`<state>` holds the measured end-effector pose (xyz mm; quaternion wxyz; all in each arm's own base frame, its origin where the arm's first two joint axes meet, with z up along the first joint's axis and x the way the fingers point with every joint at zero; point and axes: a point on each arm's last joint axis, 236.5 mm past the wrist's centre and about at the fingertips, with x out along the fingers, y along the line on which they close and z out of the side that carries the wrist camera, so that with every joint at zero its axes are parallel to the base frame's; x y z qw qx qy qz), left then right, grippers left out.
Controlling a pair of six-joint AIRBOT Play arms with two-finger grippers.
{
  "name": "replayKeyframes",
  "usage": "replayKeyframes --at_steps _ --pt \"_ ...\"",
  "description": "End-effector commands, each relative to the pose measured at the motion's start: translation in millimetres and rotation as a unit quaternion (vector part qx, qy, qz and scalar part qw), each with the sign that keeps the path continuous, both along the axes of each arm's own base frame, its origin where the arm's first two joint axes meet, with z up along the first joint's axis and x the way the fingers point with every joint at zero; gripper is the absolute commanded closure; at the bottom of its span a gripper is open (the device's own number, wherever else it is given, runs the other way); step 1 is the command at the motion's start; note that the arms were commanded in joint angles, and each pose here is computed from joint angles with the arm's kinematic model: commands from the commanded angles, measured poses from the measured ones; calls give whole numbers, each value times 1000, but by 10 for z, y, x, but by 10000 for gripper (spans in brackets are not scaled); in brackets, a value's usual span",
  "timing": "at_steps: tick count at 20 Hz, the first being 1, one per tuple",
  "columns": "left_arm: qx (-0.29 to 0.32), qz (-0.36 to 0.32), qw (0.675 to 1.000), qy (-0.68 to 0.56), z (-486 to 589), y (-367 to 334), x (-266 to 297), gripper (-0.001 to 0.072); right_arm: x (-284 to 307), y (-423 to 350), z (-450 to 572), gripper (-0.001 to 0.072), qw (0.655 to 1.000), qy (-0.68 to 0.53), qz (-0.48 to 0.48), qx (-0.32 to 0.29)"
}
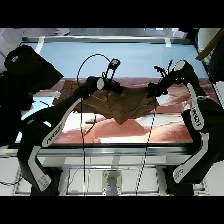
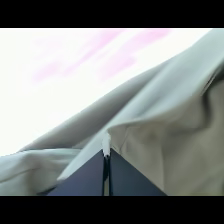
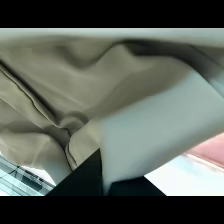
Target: Fold the clothes and pants, and hang the long-sleeved shirts on hangers.
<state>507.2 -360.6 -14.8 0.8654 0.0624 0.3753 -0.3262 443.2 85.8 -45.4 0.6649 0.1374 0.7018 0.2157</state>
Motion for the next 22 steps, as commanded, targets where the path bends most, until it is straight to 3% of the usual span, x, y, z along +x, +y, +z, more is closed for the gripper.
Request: replayKeyframes --at_steps 1,2,3,4,6,7,13,18,19,21,22 --pt "-14 37 999 14 29 172 112 682 -2 3 3 698 1000 0 0 0" --pt "-17 41 999 12 77 200 126 577 -6 4 4 698 1000 1 1 0" --pt "-21 43 999 6 184 235 145 278 -21 2 7 695 1000 4 2 1" --pt "-26 46 999 -2 320 279 158 77 -36 3 9 642 1000 6 4 1" --pt "-33 52 998 -16 674 448 160 77 -65 -11 37 382 1000 11 9 2" --pt "-33 55 998 -20 839 559 145 77 -52 -45 93 342 1000 6 12 1" --pt "-20 91 994 -61 1725 1329 40 77 109 -1012 581 341 994 -71 -40 -74" --pt "-20 105 992 -69 1924 1542 -8 78 115 -1686 527 331 981 -76 -179 -10" --pt "-16 100 993 -62 1862 1505 -23 80 114 -1715 396 292 979 -75 -190 -9" --pt "8 76 996 -37 1636 1429 -88 108 152 -1715 143 122 973 -76 -218 -6" --pt "33 48 998 -24 1479 1387 -150 121 178 -1658 44 122 971 -74 -229 6"
